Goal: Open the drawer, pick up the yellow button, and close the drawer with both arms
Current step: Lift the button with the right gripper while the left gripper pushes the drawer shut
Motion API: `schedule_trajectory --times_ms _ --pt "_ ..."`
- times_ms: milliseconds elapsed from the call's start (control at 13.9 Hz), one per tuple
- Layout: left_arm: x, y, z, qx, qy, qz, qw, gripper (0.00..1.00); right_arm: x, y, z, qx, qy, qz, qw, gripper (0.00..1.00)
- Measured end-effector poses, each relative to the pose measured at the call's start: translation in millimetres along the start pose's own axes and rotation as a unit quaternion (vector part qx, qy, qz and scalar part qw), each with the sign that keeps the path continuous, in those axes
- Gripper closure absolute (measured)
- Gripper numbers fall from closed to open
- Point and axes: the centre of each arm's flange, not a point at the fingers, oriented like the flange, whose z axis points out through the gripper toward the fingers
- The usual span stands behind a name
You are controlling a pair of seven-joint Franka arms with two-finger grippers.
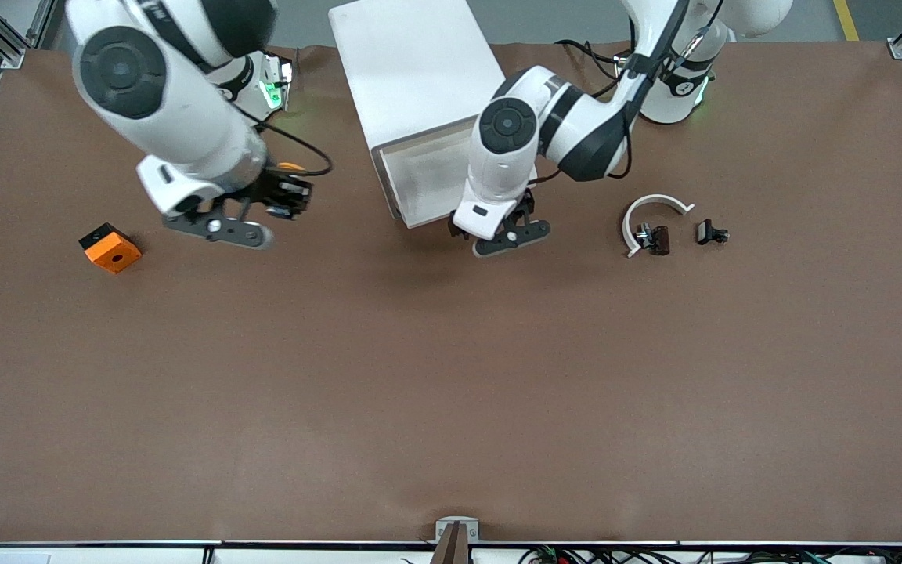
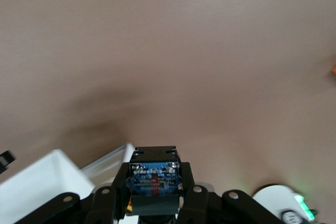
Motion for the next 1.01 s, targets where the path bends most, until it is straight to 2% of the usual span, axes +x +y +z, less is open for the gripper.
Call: schedule_trajectory --times_ms 216,359,575,719,1007 --pt "-25 11 13 0.011 -0.004 0.017 1.000 0.00 23 60 28 0.002 0.014 -0.026 1.000 0.59" --pt "-41 15 17 0.020 -0.014 0.029 0.999 0.00 42 95 49 -0.011 0.027 -0.038 0.999 0.59" --pt "-62 21 18 0.036 -0.032 0.044 0.998 0.00 74 148 81 -0.006 0.062 -0.059 0.996 0.59" --pt "-73 25 17 0.032 -0.052 0.040 0.997 0.00 88 178 117 -0.008 0.083 -0.057 0.995 0.59" --pt "-92 32 19 0.020 -0.086 0.037 0.995 0.00 97 225 185 -0.007 0.099 -0.025 0.995 0.59"
